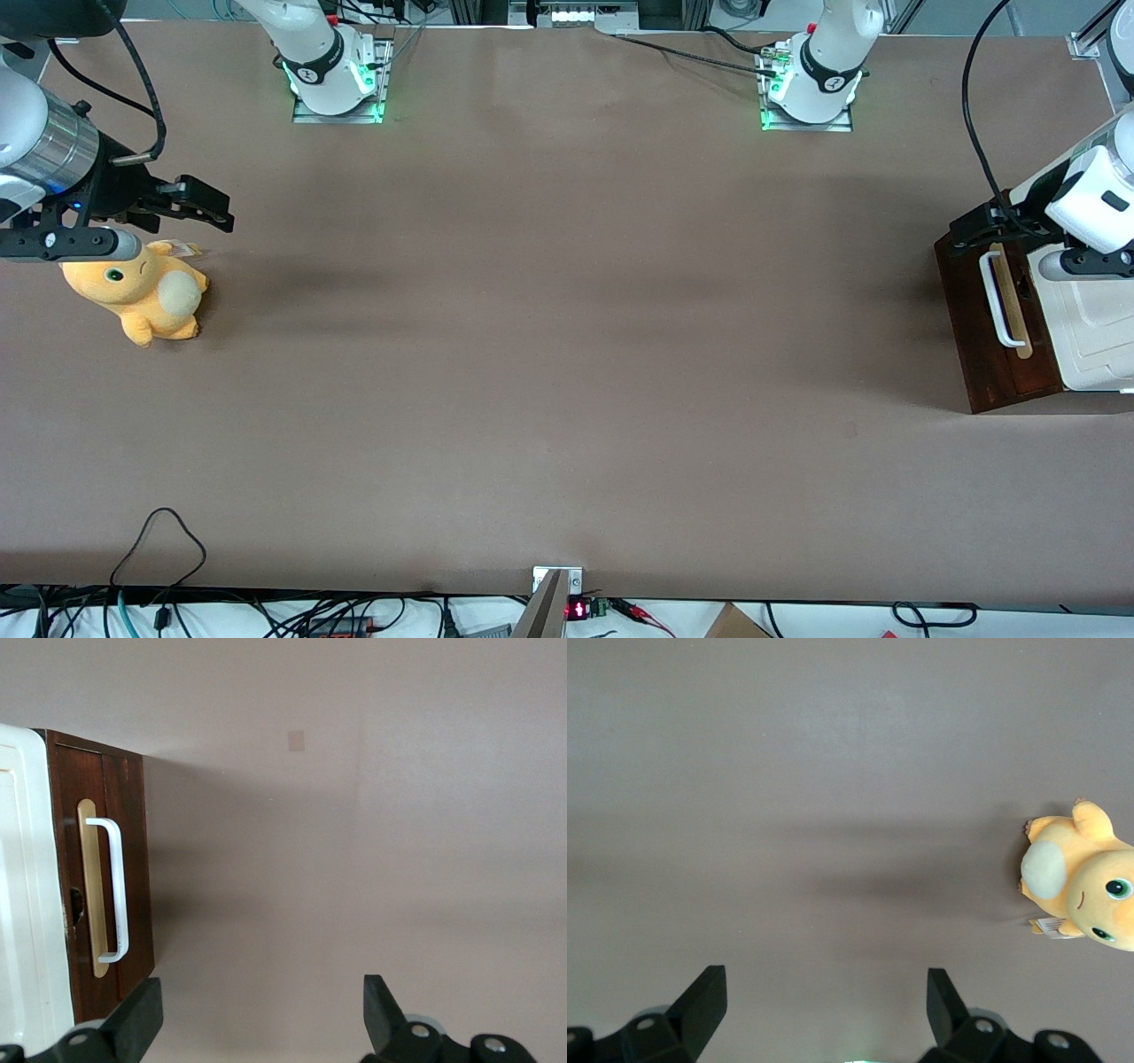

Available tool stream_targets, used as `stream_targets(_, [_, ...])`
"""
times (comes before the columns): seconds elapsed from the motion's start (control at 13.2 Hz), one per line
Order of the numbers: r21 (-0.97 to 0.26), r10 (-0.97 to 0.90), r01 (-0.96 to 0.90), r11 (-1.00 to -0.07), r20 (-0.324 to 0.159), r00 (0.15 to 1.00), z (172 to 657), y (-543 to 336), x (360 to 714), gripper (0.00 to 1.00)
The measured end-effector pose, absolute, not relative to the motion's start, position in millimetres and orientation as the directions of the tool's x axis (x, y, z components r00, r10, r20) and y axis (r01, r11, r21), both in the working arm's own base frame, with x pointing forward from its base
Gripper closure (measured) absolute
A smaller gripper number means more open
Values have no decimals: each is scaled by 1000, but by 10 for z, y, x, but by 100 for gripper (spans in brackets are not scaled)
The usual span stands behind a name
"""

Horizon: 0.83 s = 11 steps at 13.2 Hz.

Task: Open lower drawer with left arm only
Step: 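Move the left gripper toward the white handle of the lower wooden drawer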

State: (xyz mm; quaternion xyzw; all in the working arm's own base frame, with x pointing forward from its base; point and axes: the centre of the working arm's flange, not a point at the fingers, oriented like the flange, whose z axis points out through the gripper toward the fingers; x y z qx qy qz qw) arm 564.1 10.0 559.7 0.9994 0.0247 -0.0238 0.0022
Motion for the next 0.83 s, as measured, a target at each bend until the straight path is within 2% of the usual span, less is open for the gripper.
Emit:
stream_targets(0.23, [3,45,45,-999,-61,997,5596,86,5626,0])
stream_targets(0.53, [3,44,44,-999,-47,998,5690,81,5635,0])
stream_targets(0.83, [3,44,44,-999,-56,997,5682,80,5627,0])
